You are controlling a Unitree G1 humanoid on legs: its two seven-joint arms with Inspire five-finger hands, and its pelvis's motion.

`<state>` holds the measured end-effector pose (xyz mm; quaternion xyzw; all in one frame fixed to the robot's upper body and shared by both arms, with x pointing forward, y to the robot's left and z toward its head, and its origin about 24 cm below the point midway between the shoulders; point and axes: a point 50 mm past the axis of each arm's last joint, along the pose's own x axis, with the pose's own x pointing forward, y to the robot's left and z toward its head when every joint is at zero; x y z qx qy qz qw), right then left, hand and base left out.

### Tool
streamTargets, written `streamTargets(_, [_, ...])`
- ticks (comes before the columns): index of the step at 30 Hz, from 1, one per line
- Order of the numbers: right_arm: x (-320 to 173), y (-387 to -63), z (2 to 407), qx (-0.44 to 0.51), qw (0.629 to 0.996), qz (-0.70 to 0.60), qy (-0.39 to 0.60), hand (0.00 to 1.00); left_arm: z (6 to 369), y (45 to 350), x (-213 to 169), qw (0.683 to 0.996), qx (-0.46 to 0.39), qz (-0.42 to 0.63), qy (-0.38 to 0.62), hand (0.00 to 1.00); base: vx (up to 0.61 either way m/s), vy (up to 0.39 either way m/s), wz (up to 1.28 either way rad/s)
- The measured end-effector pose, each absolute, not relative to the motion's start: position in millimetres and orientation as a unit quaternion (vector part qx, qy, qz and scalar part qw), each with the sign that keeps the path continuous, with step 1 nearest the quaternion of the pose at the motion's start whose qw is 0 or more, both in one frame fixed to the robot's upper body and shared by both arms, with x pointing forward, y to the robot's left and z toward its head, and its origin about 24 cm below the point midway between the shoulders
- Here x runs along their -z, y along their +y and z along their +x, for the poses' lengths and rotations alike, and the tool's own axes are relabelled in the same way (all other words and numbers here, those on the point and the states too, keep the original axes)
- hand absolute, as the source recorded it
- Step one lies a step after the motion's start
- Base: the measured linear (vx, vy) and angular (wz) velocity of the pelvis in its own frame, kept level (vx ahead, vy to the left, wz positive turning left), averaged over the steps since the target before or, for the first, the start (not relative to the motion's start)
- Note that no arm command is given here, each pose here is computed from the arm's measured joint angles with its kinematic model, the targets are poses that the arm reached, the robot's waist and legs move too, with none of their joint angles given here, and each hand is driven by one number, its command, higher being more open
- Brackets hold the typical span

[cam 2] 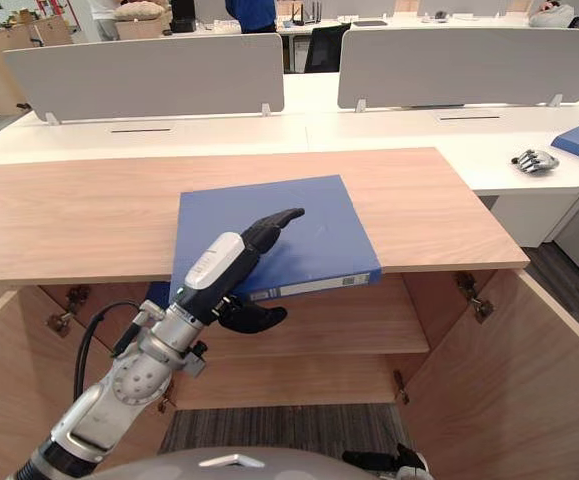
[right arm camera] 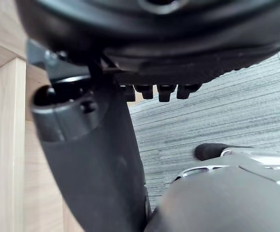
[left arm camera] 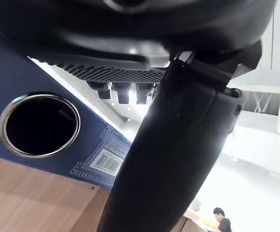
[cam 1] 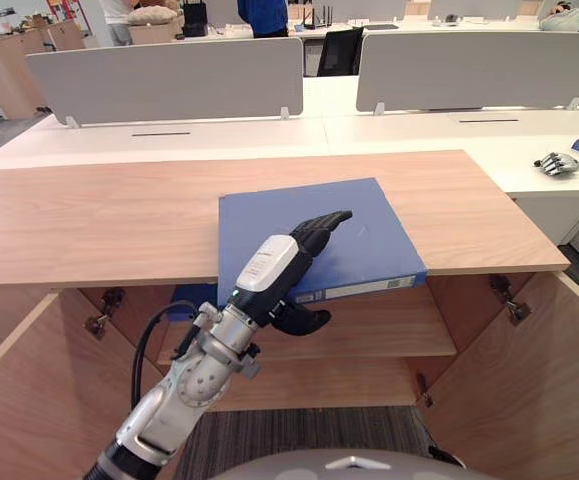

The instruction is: Walk over to the cabinet, pick up the folder, carry it to the office cabinet, place the folder inside the office cabinet, then close the office cabinet door

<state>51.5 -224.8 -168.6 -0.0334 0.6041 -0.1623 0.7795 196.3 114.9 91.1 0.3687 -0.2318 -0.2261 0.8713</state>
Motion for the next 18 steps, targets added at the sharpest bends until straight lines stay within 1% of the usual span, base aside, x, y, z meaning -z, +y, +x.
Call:
streamTargets(5, [168.1,-224.4,56.0,0.162,0.783,-0.034,0.600,1.00,191.8,113.1,-86.9,0.869,0.199,0.386,-0.237,1.00,-0.01,-0.008,0.03])
streamTargets(7, [168.0,-224.5,56.5,0.162,0.783,-0.035,0.599,1.00,189.9,113.9,-85.1,0.878,0.167,0.382,-0.235,1.00,-0.02,-0.010,0.01])
streamTargets(9, [168.0,-224.8,56.0,0.163,0.783,-0.036,0.600,1.00,188.7,114.8,-83.5,0.881,0.151,0.385,-0.231,1.00,0.00,0.000,0.00])
streamTargets(18, [167.9,-224.6,56.6,0.154,0.783,-0.052,0.601,1.00,185.9,113.6,-81.8,0.892,0.118,0.375,-0.223,1.00,-0.01,-0.007,0.00])
